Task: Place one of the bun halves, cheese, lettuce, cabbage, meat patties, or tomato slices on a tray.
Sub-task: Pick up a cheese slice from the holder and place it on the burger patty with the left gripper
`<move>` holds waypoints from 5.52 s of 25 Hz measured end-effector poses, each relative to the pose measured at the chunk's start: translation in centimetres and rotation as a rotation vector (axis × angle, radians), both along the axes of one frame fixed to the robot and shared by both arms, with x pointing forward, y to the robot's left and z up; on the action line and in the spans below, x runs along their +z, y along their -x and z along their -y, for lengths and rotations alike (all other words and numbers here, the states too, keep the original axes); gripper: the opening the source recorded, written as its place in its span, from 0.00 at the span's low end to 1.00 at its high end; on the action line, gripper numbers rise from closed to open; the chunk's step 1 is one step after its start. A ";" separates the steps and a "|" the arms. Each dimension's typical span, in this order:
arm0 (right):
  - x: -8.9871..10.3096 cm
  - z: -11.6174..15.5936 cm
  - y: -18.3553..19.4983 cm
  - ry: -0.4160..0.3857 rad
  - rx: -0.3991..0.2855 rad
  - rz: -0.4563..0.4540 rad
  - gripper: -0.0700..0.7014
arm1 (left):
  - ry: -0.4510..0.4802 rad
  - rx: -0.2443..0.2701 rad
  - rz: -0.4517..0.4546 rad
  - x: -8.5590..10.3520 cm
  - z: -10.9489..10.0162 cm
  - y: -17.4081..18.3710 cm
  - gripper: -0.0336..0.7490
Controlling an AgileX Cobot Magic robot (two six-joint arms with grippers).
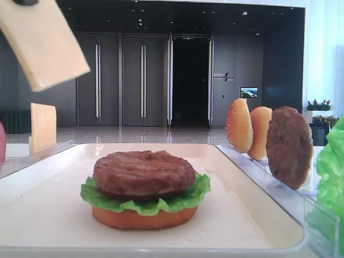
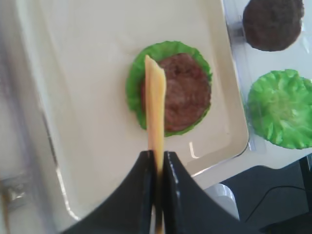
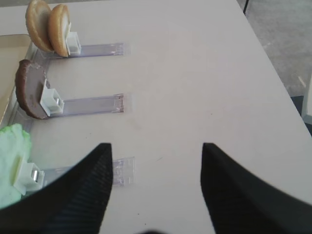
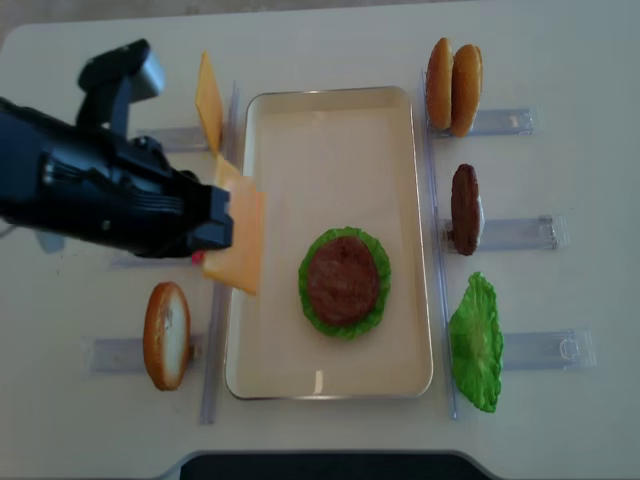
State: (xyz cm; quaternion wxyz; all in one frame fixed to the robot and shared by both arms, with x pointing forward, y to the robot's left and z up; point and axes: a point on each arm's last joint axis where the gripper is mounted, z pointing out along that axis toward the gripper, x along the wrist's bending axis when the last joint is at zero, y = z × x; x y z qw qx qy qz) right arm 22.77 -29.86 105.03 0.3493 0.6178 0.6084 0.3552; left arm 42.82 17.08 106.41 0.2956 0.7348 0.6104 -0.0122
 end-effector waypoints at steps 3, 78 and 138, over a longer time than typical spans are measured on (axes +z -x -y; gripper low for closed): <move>0.0 0.0 0.0 0.000 0.000 0.000 0.63 | 0.013 -0.055 -0.011 -1.5 2.9 -0.2 0.07; 0.0 0.0 0.0 -0.002 -0.001 -0.001 0.63 | 0.700 -0.091 -0.263 -15.2 0.1 -3.7 0.07; 0.0 0.0 0.0 -0.002 -0.001 -0.002 0.63 | 0.621 -0.203 -0.149 -15.1 1.8 -4.8 0.07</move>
